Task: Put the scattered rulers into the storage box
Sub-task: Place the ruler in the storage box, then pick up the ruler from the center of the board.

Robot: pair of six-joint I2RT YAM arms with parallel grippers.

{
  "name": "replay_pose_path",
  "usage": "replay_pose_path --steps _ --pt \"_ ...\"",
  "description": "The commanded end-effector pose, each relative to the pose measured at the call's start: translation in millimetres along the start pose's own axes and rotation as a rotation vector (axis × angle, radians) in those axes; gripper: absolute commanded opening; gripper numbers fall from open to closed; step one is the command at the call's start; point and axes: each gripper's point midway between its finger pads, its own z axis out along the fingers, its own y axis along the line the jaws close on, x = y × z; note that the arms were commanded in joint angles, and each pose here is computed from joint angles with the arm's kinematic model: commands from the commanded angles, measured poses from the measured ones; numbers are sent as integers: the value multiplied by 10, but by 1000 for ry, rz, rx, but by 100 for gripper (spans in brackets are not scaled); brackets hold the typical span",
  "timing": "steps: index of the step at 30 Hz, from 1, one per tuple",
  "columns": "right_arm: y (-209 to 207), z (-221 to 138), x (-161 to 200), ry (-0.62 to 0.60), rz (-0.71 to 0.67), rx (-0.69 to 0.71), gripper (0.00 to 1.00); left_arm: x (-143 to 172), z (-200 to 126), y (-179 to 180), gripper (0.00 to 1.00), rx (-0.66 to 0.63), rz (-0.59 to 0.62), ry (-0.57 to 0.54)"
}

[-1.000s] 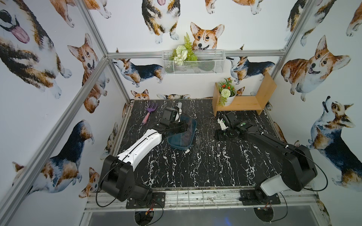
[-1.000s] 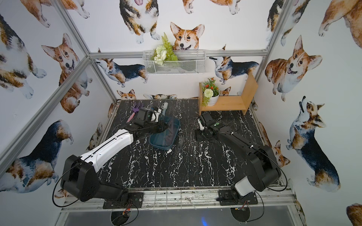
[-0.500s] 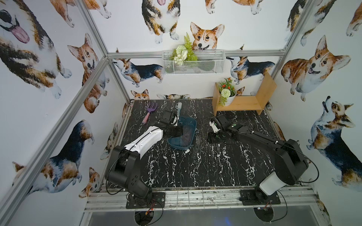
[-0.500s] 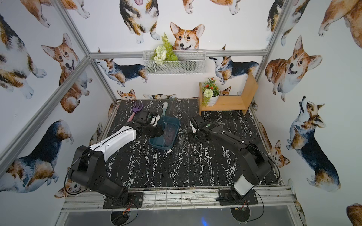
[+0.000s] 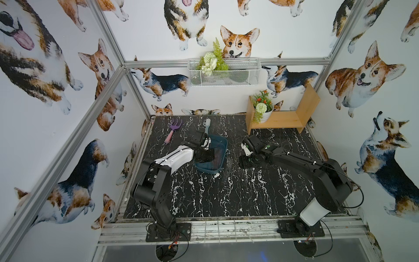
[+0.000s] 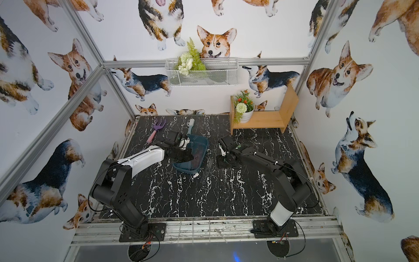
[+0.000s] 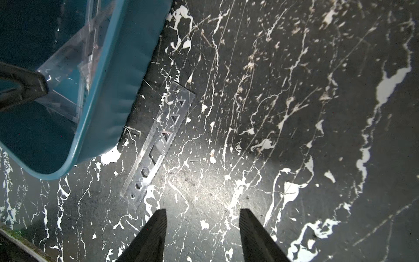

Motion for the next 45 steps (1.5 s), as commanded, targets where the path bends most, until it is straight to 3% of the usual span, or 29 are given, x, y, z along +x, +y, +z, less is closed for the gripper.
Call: replay_pose_path --steps 1,9,11,21,27,45 --pt "59 25 -43 -14 10 -14 57 -11 20 -25 1 23 -12 -17" --pt "212 151 50 12 -13 -16 57 -142 -218 -21 39 -34 -1 -94" --pt "258 179 69 16 -17 -22 57 -214 -344 -31 43 -58 9 -126" --pt "398 322 112 17 -37 -16 45 -478 -1145 -88 45 -90 10 -321" --pt "617 471 196 29 -63 -54 45 -413 -1525 -69 46 -59 -20 -411" --pt "766 782 167 48 -103 -49 42 -210 -1632 108 48 -20 -76 -409"
